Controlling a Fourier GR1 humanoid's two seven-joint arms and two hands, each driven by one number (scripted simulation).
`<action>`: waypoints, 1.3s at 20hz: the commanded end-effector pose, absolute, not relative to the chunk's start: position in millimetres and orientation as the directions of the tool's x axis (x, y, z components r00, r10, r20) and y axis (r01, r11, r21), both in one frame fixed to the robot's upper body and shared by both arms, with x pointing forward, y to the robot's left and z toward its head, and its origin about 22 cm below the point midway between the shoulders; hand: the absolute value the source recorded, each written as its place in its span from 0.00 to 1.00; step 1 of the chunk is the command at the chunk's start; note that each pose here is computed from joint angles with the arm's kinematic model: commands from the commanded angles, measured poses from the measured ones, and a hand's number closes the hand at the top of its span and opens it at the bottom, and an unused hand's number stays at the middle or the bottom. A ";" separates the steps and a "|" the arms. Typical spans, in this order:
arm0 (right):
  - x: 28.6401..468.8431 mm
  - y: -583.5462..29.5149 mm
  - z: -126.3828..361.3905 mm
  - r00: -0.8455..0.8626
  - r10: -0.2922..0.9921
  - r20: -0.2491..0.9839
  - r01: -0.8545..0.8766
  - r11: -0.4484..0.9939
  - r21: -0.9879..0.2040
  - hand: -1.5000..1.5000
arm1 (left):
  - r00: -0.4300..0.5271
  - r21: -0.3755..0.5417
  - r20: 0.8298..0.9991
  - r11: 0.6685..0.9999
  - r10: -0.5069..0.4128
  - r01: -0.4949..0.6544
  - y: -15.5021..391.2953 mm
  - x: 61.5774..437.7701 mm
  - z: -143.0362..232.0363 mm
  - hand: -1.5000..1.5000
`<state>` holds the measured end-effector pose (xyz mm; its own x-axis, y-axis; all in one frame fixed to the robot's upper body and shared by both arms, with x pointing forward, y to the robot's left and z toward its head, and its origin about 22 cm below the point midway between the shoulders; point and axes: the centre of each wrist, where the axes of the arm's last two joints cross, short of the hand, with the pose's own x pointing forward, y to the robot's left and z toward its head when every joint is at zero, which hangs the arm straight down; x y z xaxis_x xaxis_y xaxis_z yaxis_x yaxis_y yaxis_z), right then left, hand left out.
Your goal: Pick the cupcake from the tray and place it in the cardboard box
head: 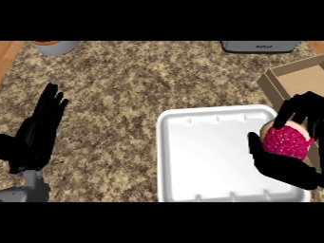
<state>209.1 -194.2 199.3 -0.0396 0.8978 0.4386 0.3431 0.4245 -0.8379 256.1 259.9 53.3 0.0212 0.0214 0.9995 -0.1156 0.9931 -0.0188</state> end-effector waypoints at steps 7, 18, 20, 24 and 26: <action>272.4 -288.7 186.5 0.108 0.895 0.432 0.430 0.350 -0.832 1.00 | 0.024 -0.021 0.999 0.993 0.024 -0.113 253.0 256.6 55.1 0.50; 329.3 -373.3 160.4 0.210 0.943 0.258 0.383 0.164 -0.909 1.00 | 0.024 -0.032 0.999 0.992 0.036 -0.122 262.3 273.1 51.8 0.50; 335.2 -388.7 143.1 0.216 0.951 0.223 0.323 0.146 -0.935 1.00 | 0.024 -0.026 0.999 0.994 0.029 -0.102 261.8 267.1 54.0 0.50; 338.9 -393.6 126.1 0.345 0.938 -0.032 0.001 -0.035 -0.999 1.00 | -0.002 -0.023 1.000 0.996 0.023 -0.090 255.1 263.7 65.0 0.50; 337.5 -410.0 108.2 0.364 0.931 -0.031 -0.105 0.008 -0.994 0.00 | 0.015 -0.020 1.000 0.994 0.022 -0.107 253.4 271.1 61.8 0.50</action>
